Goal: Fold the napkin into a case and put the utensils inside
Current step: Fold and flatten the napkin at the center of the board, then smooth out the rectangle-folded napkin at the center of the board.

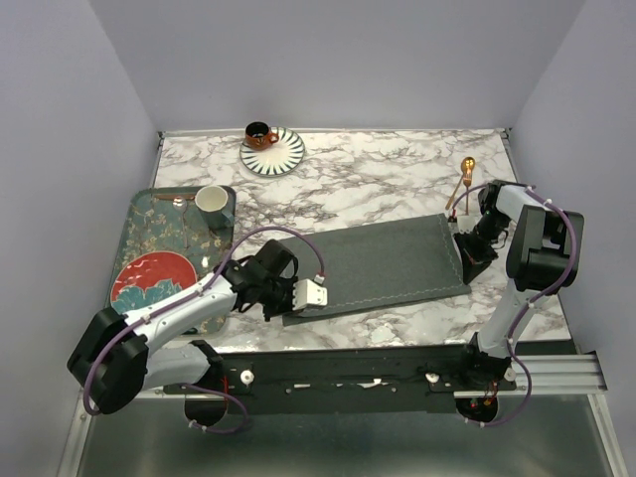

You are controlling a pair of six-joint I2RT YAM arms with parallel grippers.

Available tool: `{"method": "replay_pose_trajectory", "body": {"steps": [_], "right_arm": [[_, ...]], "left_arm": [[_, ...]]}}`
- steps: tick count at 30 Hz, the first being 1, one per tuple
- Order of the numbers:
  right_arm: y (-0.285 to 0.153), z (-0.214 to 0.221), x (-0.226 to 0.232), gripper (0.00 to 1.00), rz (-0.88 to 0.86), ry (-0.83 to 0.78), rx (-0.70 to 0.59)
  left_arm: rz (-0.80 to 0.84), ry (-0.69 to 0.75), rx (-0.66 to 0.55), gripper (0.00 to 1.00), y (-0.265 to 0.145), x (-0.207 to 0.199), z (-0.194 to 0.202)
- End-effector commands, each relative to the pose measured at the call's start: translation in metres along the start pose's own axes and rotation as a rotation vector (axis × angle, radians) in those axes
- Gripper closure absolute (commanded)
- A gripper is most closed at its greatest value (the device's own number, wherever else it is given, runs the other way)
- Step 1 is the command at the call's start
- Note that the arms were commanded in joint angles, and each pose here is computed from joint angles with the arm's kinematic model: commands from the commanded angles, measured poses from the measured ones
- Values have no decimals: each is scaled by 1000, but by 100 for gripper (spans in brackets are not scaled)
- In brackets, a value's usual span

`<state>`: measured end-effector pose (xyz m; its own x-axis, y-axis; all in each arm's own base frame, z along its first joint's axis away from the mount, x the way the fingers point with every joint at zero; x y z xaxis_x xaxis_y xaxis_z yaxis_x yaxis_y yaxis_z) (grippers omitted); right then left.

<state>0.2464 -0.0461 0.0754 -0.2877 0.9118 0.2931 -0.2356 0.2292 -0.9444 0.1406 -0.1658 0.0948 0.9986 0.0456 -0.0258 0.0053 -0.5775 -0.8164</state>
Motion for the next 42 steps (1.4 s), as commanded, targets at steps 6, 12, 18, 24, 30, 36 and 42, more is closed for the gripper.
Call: {"method": "replay_pose_trajectory", "body": {"steps": [6, 12, 18, 24, 30, 36, 42], "right_arm": [[-2, 0, -3, 67, 7, -14, -6], [-37, -6, 6, 30, 5, -49, -81], [-78, -33, 15, 31, -32, -109, -245], [-91, -74, 25, 39, -71, -167, -341], [-64, -103, 32, 43, -78, -180, -323], [-32, -103, 17, 46, -18, -156, -266], [-8, -82, 10, 46, 25, -139, -186]], "left_arm": [[19, 55, 68, 84, 2, -5, 6], [44, 94, 54, 53, -18, -12, -5], [-67, 4, -22, 52, -40, 9, -34], [-99, -176, 51, 63, -22, 43, -45], [-103, -218, 126, 65, -1, 70, -44], [-124, -181, 237, 66, 16, 101, -27], [-127, -151, 297, 66, 29, 123, -16]]}}
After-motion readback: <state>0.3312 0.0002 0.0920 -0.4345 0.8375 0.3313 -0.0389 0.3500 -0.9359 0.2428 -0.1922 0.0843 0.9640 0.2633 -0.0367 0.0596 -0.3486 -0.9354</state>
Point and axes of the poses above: each gripper's point midway between its finger pads, its own y axis out along the fingers, its own x axis along the line the jaws close on, z = x × y, the point moved 5 cm from there along -y, back along the fingers, and after that the axes turned 3 degrees about -y, right-handed, at the moved point
